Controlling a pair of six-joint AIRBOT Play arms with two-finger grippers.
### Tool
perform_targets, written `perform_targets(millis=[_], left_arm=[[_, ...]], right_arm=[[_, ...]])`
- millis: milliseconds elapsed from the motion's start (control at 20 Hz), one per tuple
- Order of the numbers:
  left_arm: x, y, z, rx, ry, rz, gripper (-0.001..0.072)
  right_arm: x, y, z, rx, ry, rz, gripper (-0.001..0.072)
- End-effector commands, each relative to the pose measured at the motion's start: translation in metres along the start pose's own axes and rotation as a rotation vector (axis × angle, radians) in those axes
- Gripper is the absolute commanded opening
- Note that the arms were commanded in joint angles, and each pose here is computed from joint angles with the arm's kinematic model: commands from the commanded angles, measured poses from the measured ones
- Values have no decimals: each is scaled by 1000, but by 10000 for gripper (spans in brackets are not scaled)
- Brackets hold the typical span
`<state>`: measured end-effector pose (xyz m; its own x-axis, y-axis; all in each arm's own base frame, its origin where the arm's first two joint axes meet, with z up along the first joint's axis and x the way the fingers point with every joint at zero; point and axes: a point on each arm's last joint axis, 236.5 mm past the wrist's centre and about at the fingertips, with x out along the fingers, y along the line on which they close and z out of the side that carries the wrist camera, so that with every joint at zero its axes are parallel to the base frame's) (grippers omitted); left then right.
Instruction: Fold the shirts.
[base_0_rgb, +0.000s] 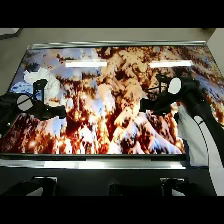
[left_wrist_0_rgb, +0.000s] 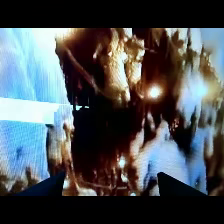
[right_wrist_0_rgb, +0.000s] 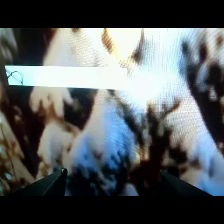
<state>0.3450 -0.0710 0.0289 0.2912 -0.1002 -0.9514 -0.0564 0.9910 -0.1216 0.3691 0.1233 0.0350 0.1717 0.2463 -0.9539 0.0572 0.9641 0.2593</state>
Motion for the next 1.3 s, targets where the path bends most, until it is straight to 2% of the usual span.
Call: perform_targets(millis=[0,750,1100,1250], left_arm=[[0,0,0,0,-1,0,699],[0,0,1,0,-7,-2,699],[-2,-9,26,-20,-110,-39,699],[-15,-9,73,-39,-302,-66,710]], right_arm=[[0,0,0,1,1,0,672],[0,5,13,4,-55,22,674],[-4,7,44,-25,-188,27,674],[-5,8,51,-26,-215,31,674]])
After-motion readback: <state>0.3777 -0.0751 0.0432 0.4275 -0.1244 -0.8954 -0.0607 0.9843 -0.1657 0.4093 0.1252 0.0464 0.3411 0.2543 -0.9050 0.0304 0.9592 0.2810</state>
